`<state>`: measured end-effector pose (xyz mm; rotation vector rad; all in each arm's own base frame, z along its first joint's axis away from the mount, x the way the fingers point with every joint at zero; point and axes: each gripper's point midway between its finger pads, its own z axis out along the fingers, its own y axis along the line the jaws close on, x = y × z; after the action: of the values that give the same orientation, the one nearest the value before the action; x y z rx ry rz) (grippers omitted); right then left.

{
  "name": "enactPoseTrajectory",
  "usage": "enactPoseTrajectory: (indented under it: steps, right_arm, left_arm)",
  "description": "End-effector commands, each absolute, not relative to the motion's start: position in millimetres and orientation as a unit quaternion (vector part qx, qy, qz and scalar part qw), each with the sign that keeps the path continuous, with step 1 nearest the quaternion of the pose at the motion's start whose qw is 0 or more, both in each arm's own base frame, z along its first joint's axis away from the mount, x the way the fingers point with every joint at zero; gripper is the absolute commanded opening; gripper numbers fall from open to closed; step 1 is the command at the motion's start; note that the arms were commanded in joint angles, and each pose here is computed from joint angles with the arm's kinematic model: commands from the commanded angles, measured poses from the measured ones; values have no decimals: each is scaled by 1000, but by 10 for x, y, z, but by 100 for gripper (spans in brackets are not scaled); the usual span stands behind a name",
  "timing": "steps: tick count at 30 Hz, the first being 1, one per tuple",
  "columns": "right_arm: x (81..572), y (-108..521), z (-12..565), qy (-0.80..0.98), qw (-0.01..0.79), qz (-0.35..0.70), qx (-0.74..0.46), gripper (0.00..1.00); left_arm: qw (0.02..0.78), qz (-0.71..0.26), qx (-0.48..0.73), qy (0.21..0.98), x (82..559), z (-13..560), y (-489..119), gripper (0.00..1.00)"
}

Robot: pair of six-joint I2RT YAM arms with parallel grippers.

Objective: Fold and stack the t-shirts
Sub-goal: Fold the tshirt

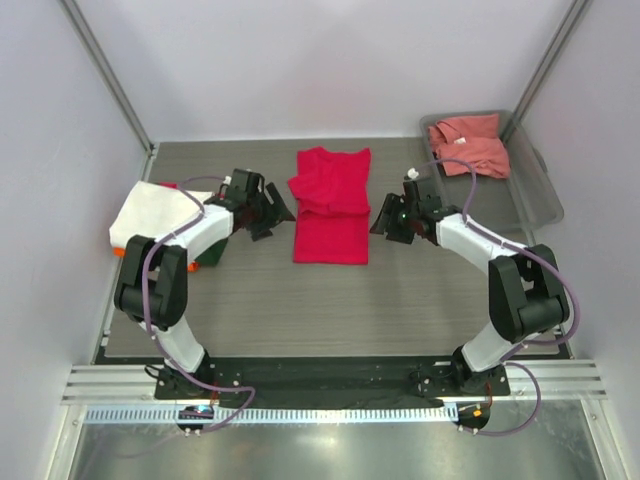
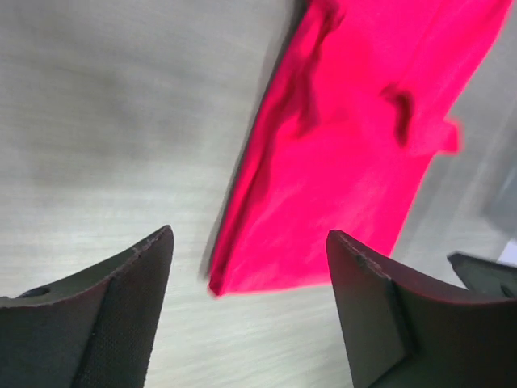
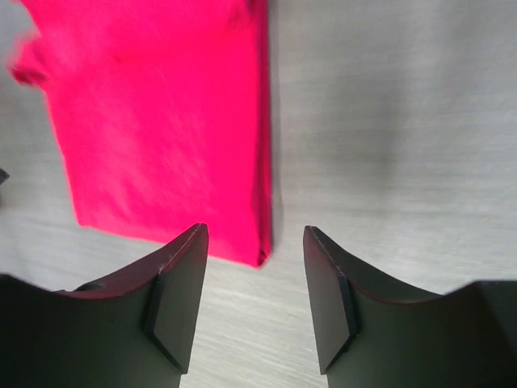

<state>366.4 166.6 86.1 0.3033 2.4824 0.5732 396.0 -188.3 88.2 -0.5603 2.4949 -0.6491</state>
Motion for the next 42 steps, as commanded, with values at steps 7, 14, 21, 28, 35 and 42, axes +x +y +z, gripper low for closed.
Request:
enactPoseTrajectory:
  steps: [7,14,21,28,35,42]
  right_arm:
    - [3384,1968,472,930,237,268,82,52]
    - [3355,2013,269,936,218,264,80,47]
    - [3309,2020,143,941,200,259,82,33]
    - [3291,2004,102,943,200,254,78,1]
    - [3287,2016,80,943,196,257,77,1]
    - [3292,2029,92,942,197,261,76,1]
  left_arm:
    - [210,-258,-170,928,3531,555,-2131,69]
    - [195,-255,-173,931,3426,371,-2127,65]
    - [185,-258,-176,932,3376,286,-2127,55]
    - [180,-253,-178,934,3329,211,-2106,45]
    - [163,-258,-183,934,3291,89,-2139,36]
    - [154,-260,-184,935,3233,-10,-2185,4]
